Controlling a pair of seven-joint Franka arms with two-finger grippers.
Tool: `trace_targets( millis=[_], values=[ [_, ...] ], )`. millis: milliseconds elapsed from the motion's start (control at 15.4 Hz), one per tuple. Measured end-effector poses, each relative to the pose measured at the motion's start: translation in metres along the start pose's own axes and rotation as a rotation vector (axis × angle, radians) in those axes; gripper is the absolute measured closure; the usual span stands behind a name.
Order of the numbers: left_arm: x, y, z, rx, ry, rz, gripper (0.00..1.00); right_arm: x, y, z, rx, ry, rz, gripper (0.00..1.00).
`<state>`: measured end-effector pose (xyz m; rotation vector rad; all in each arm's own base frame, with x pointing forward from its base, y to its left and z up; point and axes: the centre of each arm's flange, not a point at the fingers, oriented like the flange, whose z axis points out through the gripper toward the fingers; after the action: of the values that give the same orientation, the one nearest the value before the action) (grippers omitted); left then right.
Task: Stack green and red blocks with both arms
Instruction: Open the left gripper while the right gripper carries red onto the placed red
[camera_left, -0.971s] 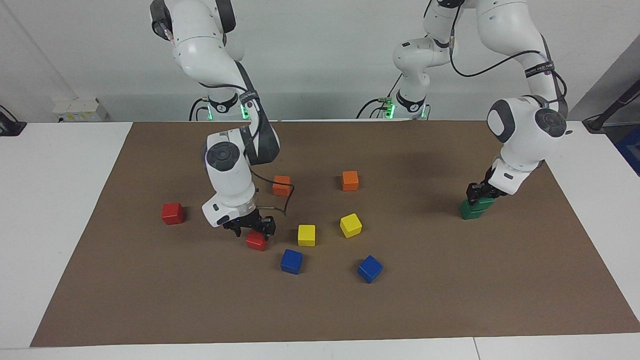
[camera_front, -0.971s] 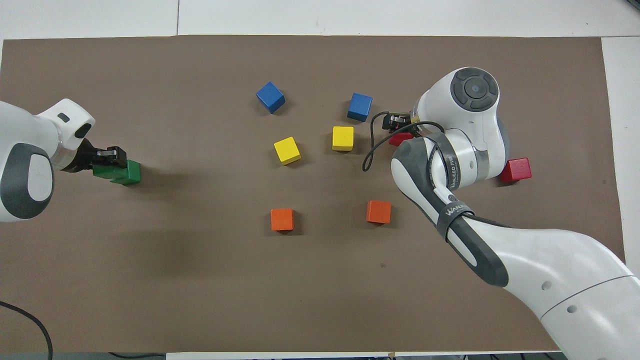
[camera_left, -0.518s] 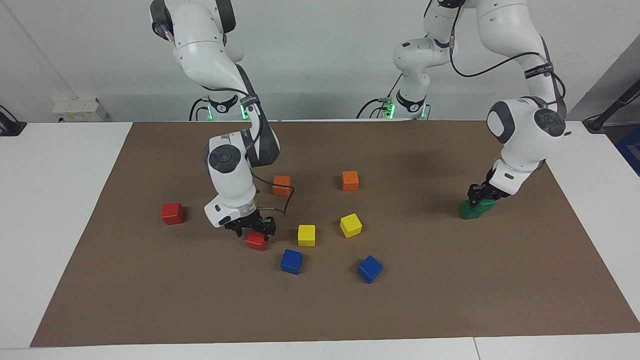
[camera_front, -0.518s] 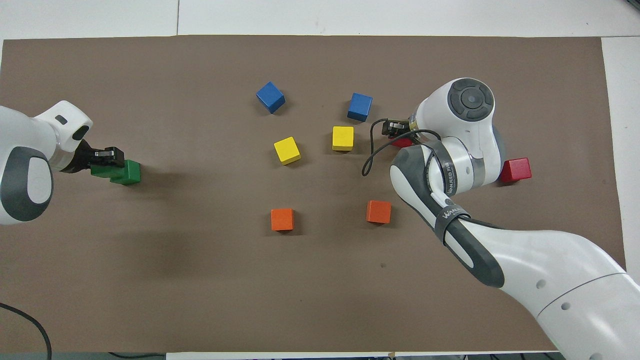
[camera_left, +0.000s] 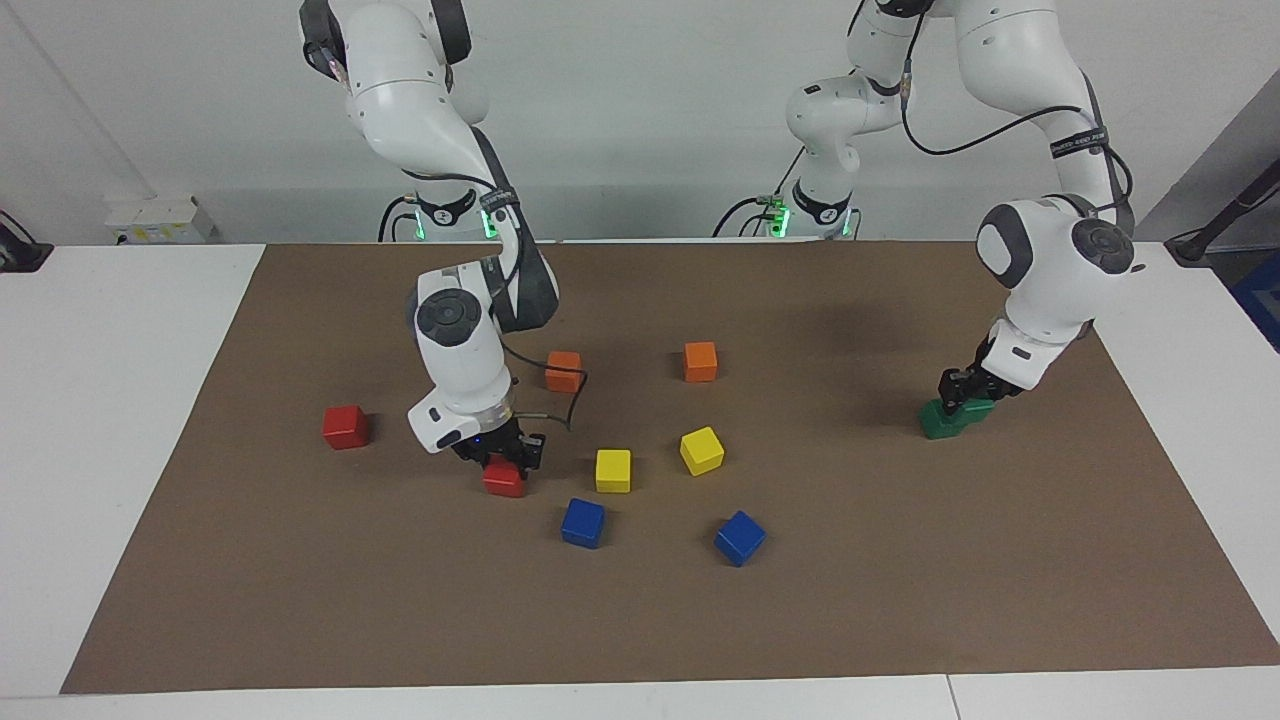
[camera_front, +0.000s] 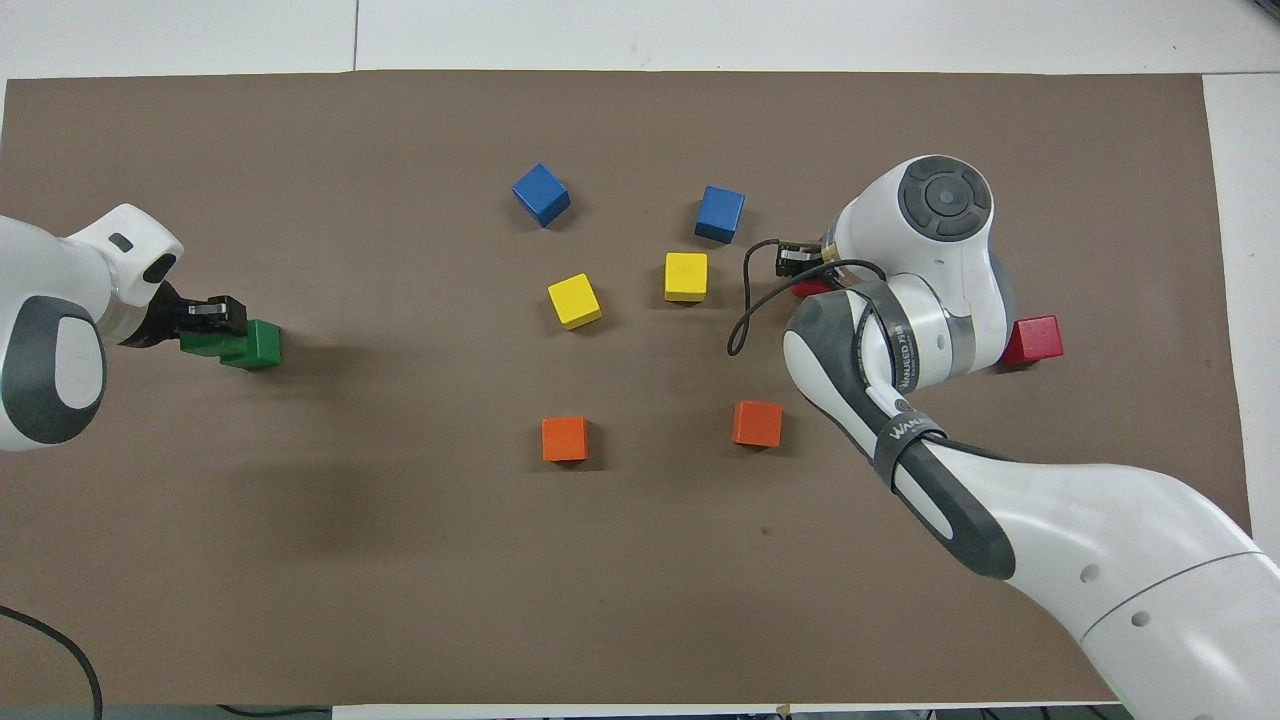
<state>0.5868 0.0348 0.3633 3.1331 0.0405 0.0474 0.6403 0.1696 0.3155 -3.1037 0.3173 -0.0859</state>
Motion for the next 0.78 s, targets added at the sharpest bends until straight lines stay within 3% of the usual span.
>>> trace_targets(
  millis=[259,518,777],
  values=[
    [0.001,0.002,0.001,-0.001,0.003,0.004,0.45,0.012,0.043,-0.060,-0.018,-0.030,-0.086,0.45],
    [-0.001,0.003,0.004,-0.001,-0.003,0.006,0.45,0.024,0.132,-0.125,-0.018,-0.038,-0.261,0.45],
    [-0.003,0.003,0.006,-0.001,-0.007,0.007,0.45,0.027,0.221,-0.136,-0.016,-0.068,-0.376,0.45]
  ],
)
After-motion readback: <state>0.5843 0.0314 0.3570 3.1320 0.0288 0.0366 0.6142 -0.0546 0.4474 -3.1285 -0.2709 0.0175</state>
